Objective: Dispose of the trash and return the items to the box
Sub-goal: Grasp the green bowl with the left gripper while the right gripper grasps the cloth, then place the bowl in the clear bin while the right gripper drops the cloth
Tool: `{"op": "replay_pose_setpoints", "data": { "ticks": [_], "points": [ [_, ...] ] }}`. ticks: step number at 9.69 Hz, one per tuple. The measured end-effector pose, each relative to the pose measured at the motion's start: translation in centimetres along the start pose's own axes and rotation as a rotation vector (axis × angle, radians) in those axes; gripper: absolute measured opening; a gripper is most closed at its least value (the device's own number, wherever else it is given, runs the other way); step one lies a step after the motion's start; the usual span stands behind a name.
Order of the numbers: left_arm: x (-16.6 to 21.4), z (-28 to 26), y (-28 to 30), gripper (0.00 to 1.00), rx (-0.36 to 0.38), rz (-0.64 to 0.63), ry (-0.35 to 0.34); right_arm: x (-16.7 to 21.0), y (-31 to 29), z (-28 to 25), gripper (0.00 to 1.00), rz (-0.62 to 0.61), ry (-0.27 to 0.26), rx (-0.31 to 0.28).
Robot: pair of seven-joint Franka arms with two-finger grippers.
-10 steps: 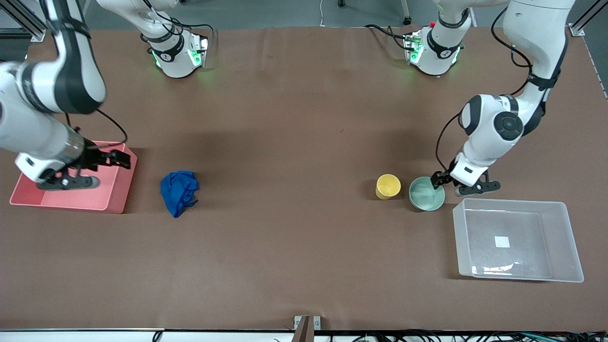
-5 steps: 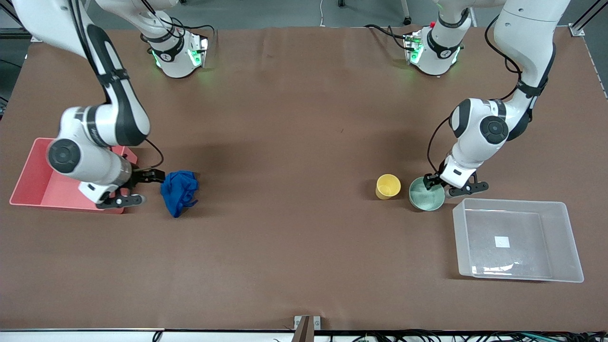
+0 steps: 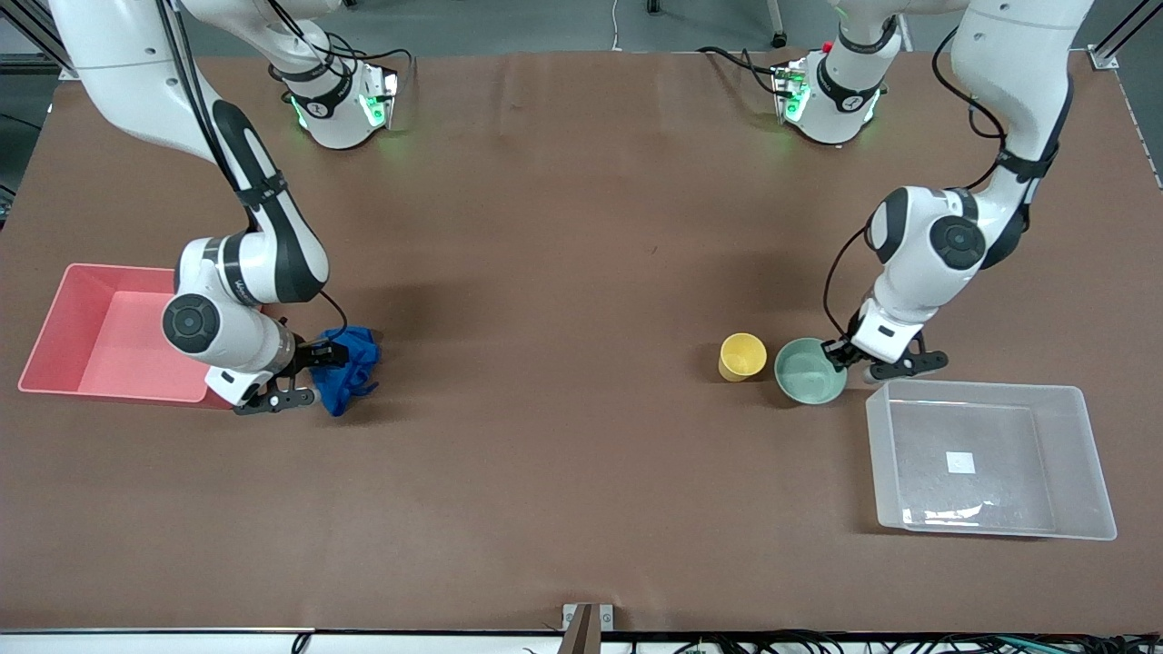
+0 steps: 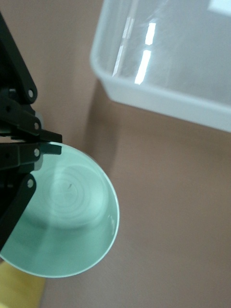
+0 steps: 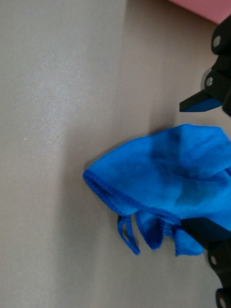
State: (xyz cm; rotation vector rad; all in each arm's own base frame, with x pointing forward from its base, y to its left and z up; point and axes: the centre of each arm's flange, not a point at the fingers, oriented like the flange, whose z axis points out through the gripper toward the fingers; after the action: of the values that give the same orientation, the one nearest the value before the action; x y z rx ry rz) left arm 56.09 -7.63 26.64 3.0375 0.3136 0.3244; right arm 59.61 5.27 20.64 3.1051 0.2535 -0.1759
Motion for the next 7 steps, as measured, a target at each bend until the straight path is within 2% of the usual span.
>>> {"op": "replay_pose_setpoints", "data": {
  "ticks": [2,3,5,7],
  "points": [
    [3.8,-6.3,-0.5,0.03,0.02,-0.022,0.001,0.1,-0.1,1.7,0.94,-0.001,0.013,-0.001],
    [6.1,-9.4,-0.9,0.03,0.03,-0.017,-0.007,0.0,-0.2,2.1,0.85,-0.003,0.016,-0.001],
    [10.7,-12.9,-3.6,0.03,0.038,0.047,0.011,0.0,-0.3,2.2,0.52,-0.006,0.016,-0.001],
    [14.5,-10.9,-8.8,0.03,0.048,0.132,0.01,0.0,-0.4,2.2,0.22,-0.007,0.012,-0.001]
  ]
}}
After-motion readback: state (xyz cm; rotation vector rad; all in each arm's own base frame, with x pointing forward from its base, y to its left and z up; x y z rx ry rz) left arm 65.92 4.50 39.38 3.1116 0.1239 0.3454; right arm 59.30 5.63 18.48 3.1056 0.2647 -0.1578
